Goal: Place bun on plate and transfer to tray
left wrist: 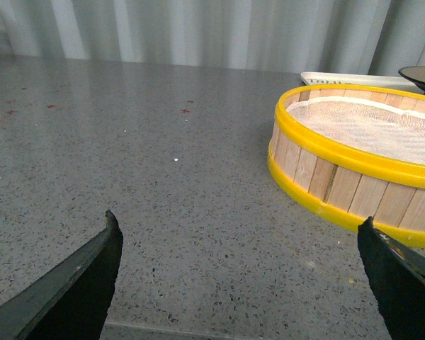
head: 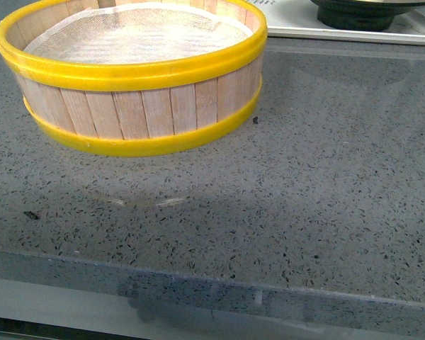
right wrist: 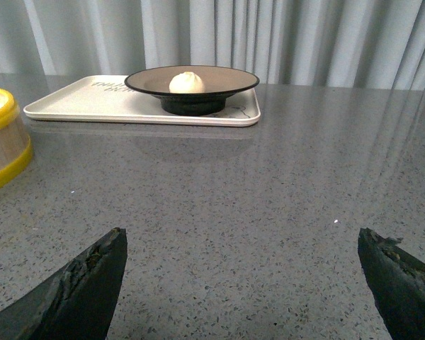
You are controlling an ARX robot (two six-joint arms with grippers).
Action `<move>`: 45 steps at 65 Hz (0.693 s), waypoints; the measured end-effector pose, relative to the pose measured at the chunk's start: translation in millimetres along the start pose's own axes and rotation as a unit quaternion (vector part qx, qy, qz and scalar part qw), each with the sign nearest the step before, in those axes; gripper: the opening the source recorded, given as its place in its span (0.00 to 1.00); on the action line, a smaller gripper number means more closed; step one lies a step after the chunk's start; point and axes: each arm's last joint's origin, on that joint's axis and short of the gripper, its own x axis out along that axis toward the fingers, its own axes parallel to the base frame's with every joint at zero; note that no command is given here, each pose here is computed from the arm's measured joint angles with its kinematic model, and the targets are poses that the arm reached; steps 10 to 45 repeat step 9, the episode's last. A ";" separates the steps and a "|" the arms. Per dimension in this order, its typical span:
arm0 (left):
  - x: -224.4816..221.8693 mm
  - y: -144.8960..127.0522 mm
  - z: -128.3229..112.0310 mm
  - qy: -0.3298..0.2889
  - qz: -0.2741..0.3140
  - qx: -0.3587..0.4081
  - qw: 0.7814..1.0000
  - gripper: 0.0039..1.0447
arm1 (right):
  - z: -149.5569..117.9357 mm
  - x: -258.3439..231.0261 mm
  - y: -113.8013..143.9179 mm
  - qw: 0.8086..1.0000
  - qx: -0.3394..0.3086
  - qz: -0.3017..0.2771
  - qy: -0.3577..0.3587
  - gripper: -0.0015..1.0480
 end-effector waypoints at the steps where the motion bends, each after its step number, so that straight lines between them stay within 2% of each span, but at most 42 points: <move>1: 0.0 0.0 0.0 0.000 0.000 0.000 1.000 0.94 | 0.0 0.0 0.0 1.000 0.001 0.000 0.000 0.93; 45: 0.0 0.0 0.0 0.000 0.000 0.000 1.000 0.94 | 0.0 0.0 0.0 1.000 0.001 0.000 0.000 0.91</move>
